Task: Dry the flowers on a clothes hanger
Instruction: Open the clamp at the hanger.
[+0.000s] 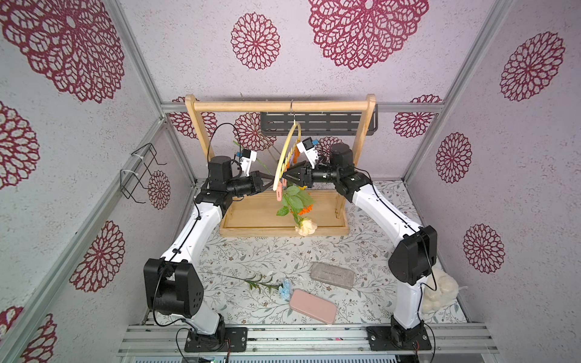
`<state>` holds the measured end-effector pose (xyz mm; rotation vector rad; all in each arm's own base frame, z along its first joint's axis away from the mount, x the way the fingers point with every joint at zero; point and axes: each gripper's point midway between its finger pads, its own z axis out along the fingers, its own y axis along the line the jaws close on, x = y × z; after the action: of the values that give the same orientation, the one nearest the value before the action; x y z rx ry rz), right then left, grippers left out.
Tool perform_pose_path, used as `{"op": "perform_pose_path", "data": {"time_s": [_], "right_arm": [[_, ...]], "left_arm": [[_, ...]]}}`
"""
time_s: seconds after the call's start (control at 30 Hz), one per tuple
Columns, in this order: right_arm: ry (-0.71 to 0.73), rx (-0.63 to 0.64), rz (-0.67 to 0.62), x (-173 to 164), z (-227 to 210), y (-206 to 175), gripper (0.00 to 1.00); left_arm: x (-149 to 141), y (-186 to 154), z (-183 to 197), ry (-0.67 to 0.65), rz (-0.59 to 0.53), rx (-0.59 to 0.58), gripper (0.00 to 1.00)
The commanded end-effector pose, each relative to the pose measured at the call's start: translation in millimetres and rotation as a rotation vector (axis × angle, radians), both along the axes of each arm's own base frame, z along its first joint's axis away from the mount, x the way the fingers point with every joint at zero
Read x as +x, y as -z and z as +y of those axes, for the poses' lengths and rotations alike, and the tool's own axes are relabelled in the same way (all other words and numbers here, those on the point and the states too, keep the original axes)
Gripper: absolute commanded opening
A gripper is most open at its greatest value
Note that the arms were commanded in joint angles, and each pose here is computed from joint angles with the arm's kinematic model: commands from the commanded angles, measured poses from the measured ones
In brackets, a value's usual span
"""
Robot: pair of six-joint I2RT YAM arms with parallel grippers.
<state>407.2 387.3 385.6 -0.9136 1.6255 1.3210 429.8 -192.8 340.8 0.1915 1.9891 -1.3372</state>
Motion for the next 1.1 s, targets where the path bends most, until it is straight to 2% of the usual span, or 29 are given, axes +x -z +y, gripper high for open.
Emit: {"op": "perform_pose_path", "data": {"time_s": [0.0, 0.17, 0.53, 1.07], "right_arm": [[-0.006, 0.04, -0.049, -2.8, 0.2, -23.0, 0.34], [-0.012, 0.04, -0.05, -4.4, -0.2, -23.8, 0.26], [-0.012, 0.042, -0.055, -6.8, -1.8, -27.7, 0.23], [0.016, 0.047, -0.06, -3.4, -2.7, -29.3, 0.18]], "left_arm": [[2.4, -16.7, 0.9, 0.009, -0.047, -0.018, 0.0], [2.1, -19.4, 0.1, 0.015, -0.047, -0.027, 0.0], [-1.3, -22.5, -1.6, 0.032, -0.04, -0.039, 0.0], [-12.7, -3.6, -0.9, 0.052, 0.005, -0.006, 0.0]]}}
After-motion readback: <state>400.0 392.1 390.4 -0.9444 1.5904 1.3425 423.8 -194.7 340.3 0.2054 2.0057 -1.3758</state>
